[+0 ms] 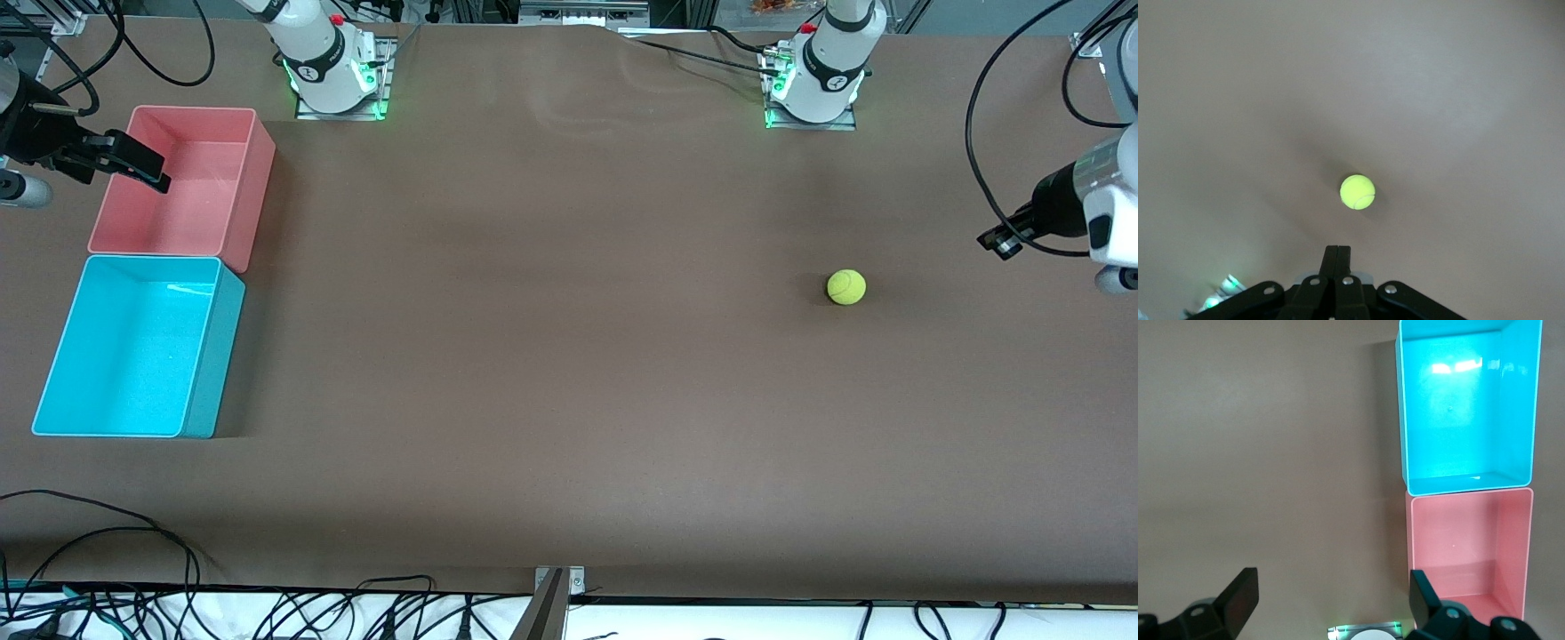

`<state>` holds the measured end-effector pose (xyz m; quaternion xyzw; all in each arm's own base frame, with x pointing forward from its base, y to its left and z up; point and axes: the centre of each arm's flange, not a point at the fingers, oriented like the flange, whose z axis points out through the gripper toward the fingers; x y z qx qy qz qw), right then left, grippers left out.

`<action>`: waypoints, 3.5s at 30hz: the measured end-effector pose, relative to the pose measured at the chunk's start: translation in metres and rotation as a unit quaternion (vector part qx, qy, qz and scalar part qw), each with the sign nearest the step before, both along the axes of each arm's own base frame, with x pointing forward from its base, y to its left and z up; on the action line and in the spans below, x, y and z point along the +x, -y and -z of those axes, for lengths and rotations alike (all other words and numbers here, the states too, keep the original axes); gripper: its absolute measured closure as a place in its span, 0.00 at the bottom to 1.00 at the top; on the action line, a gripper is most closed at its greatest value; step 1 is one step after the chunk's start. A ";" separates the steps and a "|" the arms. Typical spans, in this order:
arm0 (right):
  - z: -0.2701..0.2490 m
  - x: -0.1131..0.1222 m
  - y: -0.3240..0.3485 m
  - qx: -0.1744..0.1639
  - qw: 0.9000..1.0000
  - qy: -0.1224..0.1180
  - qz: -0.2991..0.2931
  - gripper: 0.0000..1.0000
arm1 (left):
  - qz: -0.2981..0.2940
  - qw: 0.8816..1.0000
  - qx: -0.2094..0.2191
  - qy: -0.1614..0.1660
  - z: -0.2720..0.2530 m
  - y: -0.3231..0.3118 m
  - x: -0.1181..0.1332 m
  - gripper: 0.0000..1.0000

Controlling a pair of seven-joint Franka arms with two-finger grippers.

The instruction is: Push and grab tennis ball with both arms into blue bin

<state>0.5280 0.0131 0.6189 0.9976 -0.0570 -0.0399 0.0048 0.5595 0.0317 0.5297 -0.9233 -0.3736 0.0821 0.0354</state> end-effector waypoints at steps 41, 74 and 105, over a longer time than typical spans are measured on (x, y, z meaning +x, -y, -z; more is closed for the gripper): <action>0.003 0.001 0.000 0.000 1.000 -0.003 0.000 0.00 | -0.327 0.944 0.039 0.026 0.316 -0.080 -0.051 0.99; 0.003 0.001 0.000 0.000 1.000 -0.004 0.000 0.00 | -0.333 0.938 0.087 0.043 0.341 -0.153 -0.108 0.99; 0.003 0.000 -0.010 -0.001 1.000 -0.007 -0.009 0.00 | -0.374 0.922 0.082 0.052 0.329 -0.020 -0.085 0.99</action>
